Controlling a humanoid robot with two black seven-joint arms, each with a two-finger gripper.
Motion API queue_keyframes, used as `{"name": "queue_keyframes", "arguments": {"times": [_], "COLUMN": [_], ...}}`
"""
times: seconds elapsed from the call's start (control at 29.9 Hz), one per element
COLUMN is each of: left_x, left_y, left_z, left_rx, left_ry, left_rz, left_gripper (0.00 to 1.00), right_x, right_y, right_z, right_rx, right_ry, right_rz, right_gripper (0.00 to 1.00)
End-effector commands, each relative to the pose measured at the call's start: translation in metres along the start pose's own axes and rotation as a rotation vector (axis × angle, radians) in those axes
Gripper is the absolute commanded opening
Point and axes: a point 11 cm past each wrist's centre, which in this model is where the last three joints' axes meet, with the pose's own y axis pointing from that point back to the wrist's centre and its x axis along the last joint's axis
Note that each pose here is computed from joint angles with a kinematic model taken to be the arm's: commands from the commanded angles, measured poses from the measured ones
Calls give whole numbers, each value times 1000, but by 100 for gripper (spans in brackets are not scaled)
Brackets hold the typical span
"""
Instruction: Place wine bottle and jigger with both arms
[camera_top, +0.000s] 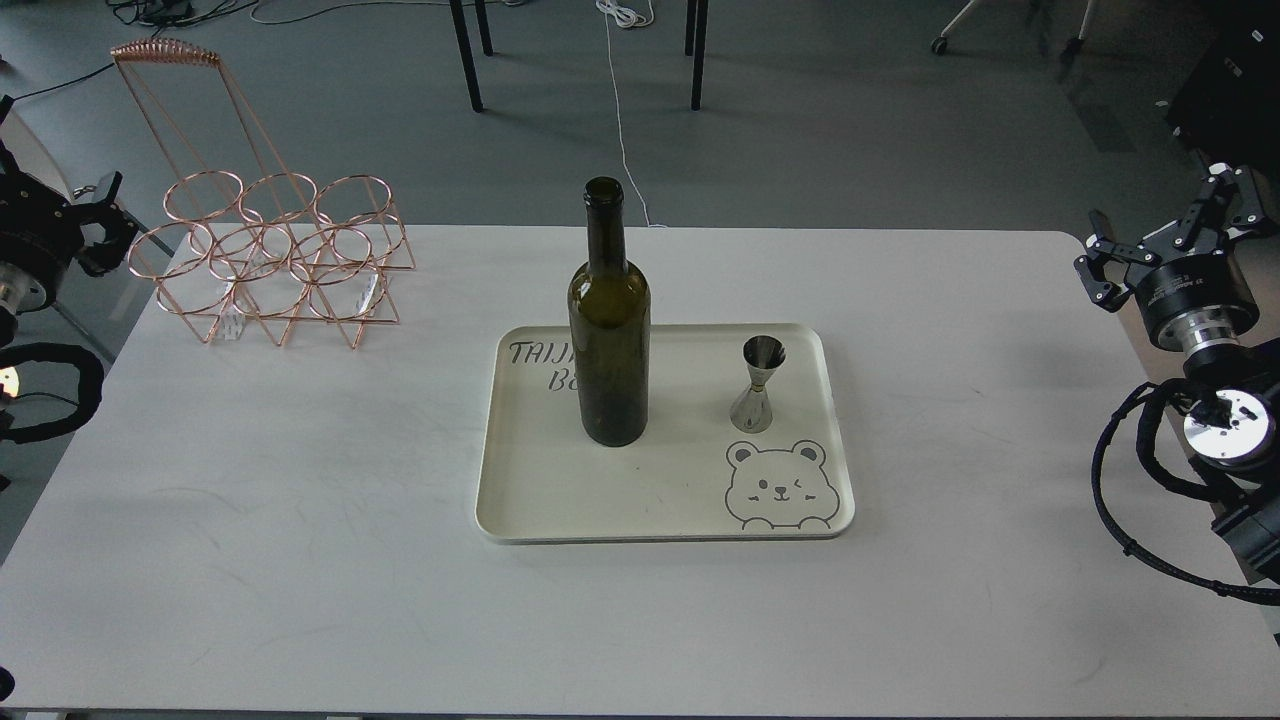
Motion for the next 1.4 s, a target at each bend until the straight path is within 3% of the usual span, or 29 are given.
{"name": "queue_keyframes", "arguments": {"times": [0.0, 0.33, 0.67, 1.0, 1.37], "left_x": [-1, -8, -4, -13, -10], "left_y": [0, -6, -5, -7, -6], "left_z": [0, 6, 8, 8, 12], "left_rx": [-5, -14, -33, -131, -127], "left_ry": [1, -1, 4, 20, 11], "left_rz": [-1, -16, -3, -19, -14], "left_gripper": [98, 98, 98, 98, 98], "right_x": [0, -1, -44, -76, -91], "right_y": [0, 2, 0, 44, 102], "right_z": [-1, 1, -37, -51, 2], "right_rx": [2, -59, -127, -196, -168], "right_ry": [0, 116, 476, 881, 1388], "right_rz": [0, -51, -279, -455, -727], "right_gripper": [99, 99, 99, 99, 99]}}
